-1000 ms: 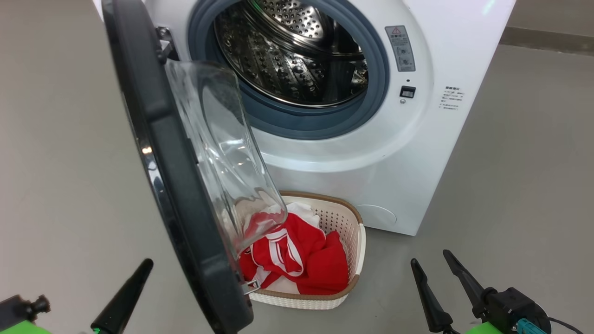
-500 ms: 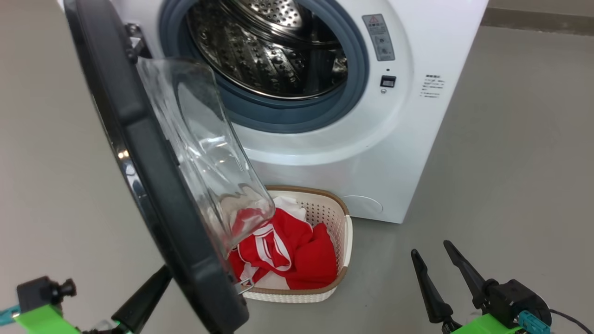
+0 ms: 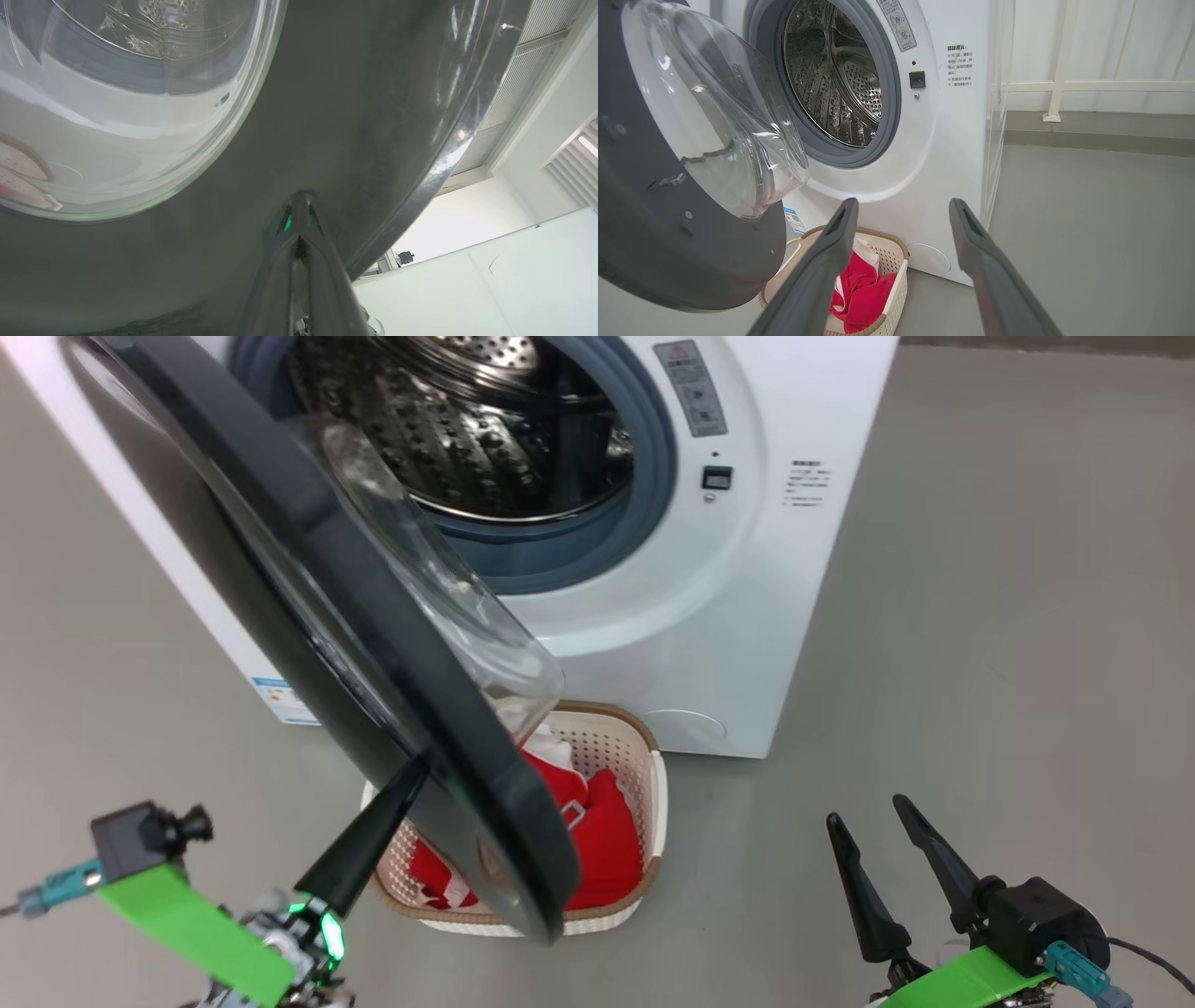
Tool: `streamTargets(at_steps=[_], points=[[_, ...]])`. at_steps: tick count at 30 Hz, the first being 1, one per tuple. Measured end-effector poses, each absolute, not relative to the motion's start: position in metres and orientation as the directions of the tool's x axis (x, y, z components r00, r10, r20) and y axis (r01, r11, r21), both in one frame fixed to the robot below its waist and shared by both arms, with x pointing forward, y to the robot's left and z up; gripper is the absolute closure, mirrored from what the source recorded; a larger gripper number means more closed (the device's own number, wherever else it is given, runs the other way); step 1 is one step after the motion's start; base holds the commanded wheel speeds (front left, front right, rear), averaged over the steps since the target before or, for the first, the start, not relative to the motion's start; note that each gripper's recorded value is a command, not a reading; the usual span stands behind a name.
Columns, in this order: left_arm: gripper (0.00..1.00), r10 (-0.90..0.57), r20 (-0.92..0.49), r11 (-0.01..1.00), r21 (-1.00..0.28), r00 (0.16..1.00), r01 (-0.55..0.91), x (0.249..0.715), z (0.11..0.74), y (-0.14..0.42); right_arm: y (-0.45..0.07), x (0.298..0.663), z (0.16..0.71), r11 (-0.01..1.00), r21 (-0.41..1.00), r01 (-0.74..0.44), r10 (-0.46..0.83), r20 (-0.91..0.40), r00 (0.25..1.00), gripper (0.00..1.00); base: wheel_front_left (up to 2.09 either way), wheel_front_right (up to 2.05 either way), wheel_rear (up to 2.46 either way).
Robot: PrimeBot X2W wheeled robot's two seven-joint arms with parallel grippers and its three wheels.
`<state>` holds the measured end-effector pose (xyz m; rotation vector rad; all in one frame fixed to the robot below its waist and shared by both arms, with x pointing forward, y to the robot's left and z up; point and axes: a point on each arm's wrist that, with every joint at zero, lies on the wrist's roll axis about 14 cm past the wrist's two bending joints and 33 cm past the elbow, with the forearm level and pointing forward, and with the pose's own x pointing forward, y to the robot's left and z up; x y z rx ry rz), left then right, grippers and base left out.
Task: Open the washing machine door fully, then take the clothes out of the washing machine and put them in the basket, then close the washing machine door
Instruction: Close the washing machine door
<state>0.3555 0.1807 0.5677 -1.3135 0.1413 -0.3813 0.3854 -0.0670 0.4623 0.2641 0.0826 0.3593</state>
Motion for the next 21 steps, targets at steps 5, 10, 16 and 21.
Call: streamTargets(at_steps=[5,10,16,21], points=[[1.0,-0.354,0.133,0.249,-0.941,0.926,0.231,0.387,0.575,0.157,-0.082,0.387,0.461,0.917,0.269,-0.293,0.314,-0.037,0.949,0.0,0.0,0.0,0.0],[1.0,-0.362,0.149,0.269,-0.928,0.92,0.256,0.415,0.578,0.14,-0.095,0.393,0.464,0.928,0.268,-0.258,0.274,-0.026,0.961,0.0,0.0,0.0,0.0],[1.0,-0.367,0.154,0.315,-0.907,0.917,0.278,0.449,0.578,0.124,-0.116,0.393,0.461,0.939,0.284,-0.193,0.211,-0.034,0.977,0.0,0.0,0.0,0.0],[1.0,-0.335,0.159,0.362,-0.889,0.929,0.282,0.476,0.574,0.118,-0.135,0.391,0.46,0.947,0.29,-0.136,0.154,-0.04,0.987,0.0,0.0,0.0,0.0]])
